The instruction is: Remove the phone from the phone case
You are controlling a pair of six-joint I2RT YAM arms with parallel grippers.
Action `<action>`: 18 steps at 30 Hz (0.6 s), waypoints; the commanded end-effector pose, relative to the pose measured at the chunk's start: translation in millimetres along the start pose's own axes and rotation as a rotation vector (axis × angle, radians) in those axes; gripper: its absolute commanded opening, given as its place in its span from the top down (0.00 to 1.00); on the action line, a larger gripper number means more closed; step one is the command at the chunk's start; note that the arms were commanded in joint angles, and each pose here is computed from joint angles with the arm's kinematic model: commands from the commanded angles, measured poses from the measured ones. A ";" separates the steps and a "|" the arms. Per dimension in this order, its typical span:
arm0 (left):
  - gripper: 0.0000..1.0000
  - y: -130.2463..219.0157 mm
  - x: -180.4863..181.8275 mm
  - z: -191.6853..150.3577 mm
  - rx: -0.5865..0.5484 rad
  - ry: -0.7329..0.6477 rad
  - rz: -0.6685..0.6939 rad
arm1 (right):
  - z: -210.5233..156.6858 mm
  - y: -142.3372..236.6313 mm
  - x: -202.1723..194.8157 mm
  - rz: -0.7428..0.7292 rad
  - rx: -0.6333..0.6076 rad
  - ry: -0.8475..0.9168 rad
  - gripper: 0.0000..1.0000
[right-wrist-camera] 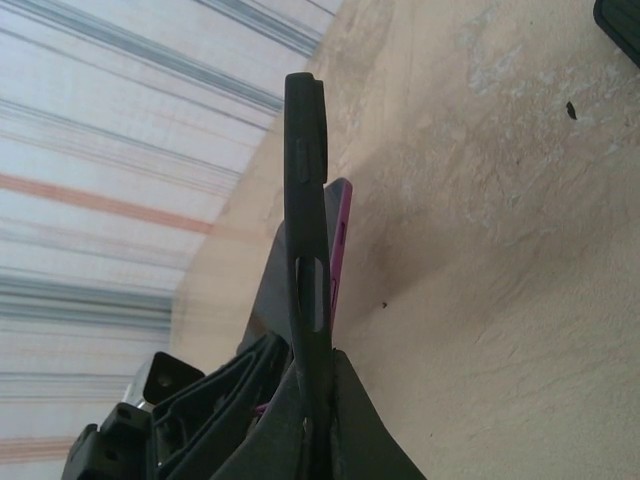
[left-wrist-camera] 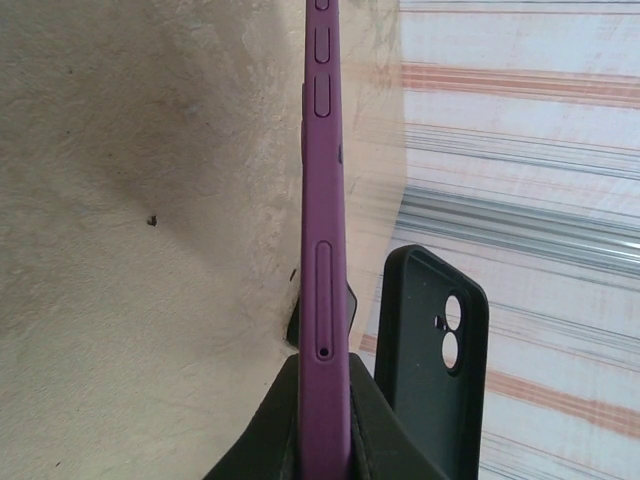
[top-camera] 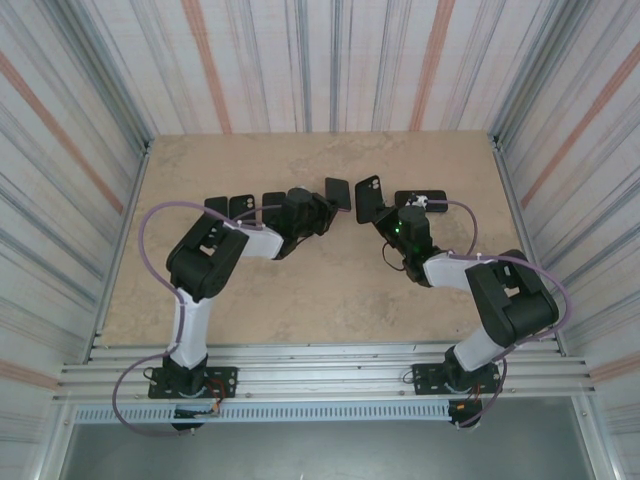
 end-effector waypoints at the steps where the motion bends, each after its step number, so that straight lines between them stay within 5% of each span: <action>1: 1.00 -8.9 -6.2 -0.7 0.022 0.019 -0.039 | 1.0 -2.1 -3.8 0.004 -0.002 -0.051 1.00; 14: 1.00 -8.7 15.9 -8.7 0.027 0.060 0.000 | -1.8 -6.9 -12.1 -0.014 0.003 -0.056 1.00; 18: 0.93 -6.4 15.3 -12.4 0.033 0.057 0.000 | -3.2 -10.3 -15.5 -0.017 0.004 -0.054 1.00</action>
Point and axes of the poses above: each hand's point on the last joint's axis, 136 mm out from that joint toward the fingers, its own y axis back along the fingers, its own x axis along the line the jaws close on, z = x × y, the point moved 1 cm from there along y, back along the fingers, and after that the axes turned 5 degrees about -y, right-handed, at the moved point
